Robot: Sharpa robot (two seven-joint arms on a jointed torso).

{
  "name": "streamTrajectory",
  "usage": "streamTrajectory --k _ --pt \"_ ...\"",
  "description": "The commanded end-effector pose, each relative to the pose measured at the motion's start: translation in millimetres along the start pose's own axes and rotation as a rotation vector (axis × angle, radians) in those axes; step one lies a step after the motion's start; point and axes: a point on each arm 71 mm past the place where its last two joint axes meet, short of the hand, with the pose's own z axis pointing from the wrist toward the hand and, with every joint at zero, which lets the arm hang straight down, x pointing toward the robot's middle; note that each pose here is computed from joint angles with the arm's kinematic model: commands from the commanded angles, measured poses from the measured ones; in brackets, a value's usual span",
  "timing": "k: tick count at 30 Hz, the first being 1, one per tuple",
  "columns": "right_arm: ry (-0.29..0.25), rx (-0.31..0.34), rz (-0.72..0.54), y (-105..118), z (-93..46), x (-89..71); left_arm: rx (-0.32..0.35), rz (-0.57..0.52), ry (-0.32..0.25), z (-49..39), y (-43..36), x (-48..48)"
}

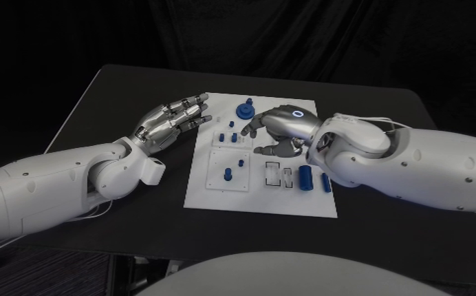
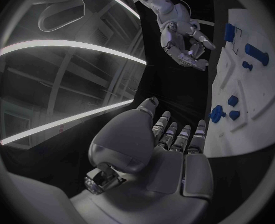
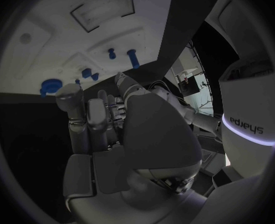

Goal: Assemble the parts on the task board

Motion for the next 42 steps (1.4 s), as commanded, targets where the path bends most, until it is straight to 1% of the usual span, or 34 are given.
streamTrajectory --k 1,3,4,6,8,9,10,11,13,15,16,22,24,28,32,36,42 --pt "-0.095 0.052 0.149 -7 -12.6 -19.7 0.059 -0.005 -0.001 -0.4 -3.7 0.7" --pt "-0.101 0.088 0.172 -13 -23.0 -27.5 0.059 -0.004 -0.003 -0.4 -3.7 0.5" --pt "-0.101 0.097 0.177 -15 -25.7 -29.0 0.059 -0.004 -0.003 -0.5 -3.8 0.4" --pt "-0.090 0.140 0.194 -21 -36.2 -32.6 0.059 -0.003 -0.004 -0.6 -3.8 0.4" --pt "-0.063 0.198 0.211 -29 -47.4 -34.0 0.059 -0.003 -0.004 -0.7 -3.9 0.3" --pt "-0.033 0.250 0.223 -36 -55.8 -33.3 0.059 -0.003 -0.004 -0.9 -3.9 0.2" --pt "-0.010 0.288 0.230 -41 -61.8 -31.8 0.059 -0.003 -0.005 -1.1 -4.0 0.1" --pt "0.000 0.304 0.233 -42 -64.2 -30.9 0.059 -0.002 -0.005 -1.3 -4.1 0.0" --pt "0.048 0.387 0.242 -51 -76.7 -25.0 0.058 -0.001 -0.007 -1.7 -4.2 -0.3" --pt "0.087 0.455 0.239 -58 -87.0 -18.9 0.058 -0.002 -0.008 -1.9 -4.3 -0.5" --pt "0.098 0.481 0.234 -60 -90.9 -16.7 0.058 -0.004 -0.010 -1.9 -4.3 -0.5" --pt "0.146 0.602 0.191 -68 -108.6 -2.7 0.057 -0.024 -0.021 -1.4 -3.9 -0.9" --pt "0.174 0.642 0.177 -70 -113.5 3.0 0.057 -0.028 -0.023 -1.3 -3.9 -0.9" --pt "0.229 0.705 0.161 -71 -120.4 13.5 0.058 -0.032 -0.025 -1.2 -3.8 -0.9" --pt "0.256 0.736 0.157 -70 -122.6 20.7 0.058 -0.034 -0.025 -1.4 -3.7 -1.1" --pt "0.272 0.744 0.157 -68 -121.7 25.9 0.058 -0.035 -0.024 -1.4 -3.6 -1.0" --pt "0.297 0.740 0.157 -65 -117.1 32.4 0.057 -0.036 -0.024 -1.5 -3.3 -1.1"
